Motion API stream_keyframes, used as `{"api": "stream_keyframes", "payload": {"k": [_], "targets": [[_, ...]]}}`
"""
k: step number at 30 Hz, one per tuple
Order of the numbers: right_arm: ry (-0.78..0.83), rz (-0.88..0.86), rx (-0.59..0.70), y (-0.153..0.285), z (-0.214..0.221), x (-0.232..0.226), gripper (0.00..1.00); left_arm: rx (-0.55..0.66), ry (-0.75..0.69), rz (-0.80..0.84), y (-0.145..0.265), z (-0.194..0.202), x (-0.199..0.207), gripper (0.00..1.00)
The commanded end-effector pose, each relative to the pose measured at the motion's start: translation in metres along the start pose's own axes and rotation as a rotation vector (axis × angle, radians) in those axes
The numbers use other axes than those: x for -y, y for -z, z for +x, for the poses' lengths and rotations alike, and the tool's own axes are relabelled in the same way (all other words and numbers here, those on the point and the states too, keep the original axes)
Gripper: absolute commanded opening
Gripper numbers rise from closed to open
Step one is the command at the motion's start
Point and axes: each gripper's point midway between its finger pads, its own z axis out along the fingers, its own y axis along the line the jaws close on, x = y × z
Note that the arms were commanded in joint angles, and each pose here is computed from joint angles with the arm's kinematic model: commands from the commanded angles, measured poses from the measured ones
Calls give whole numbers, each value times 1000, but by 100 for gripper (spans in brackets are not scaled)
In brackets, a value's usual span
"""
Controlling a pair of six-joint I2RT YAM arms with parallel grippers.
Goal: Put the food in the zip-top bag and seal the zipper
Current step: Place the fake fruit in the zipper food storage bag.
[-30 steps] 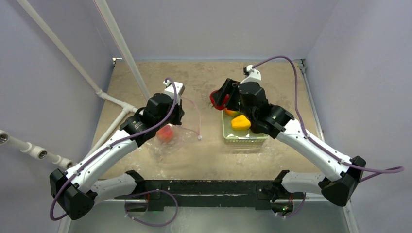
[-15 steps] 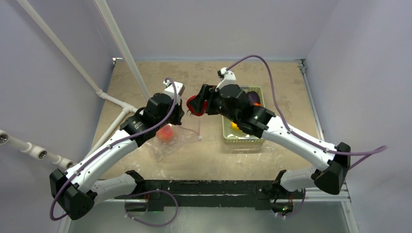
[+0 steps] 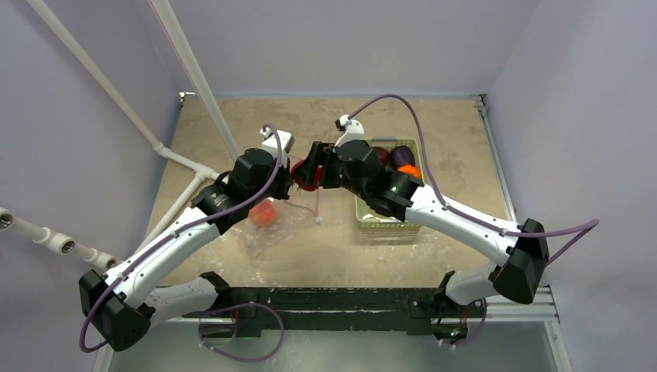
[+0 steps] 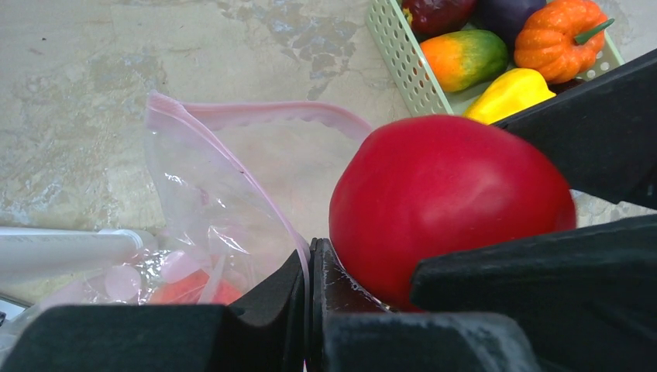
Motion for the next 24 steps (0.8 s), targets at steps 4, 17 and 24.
{"api": "stream_keyframes", "payload": {"k": [4,17,24], "targets": [[-19,-1,-3,-10,12,3,26,54,-6,16,3,-14,3,0],[-5,54,-24,-16,26,20,83,50,-7,12,2,-13,2,0],[-3,79,5,-4,12,21,93,50,-7,10,2,-13,2,0]]}}
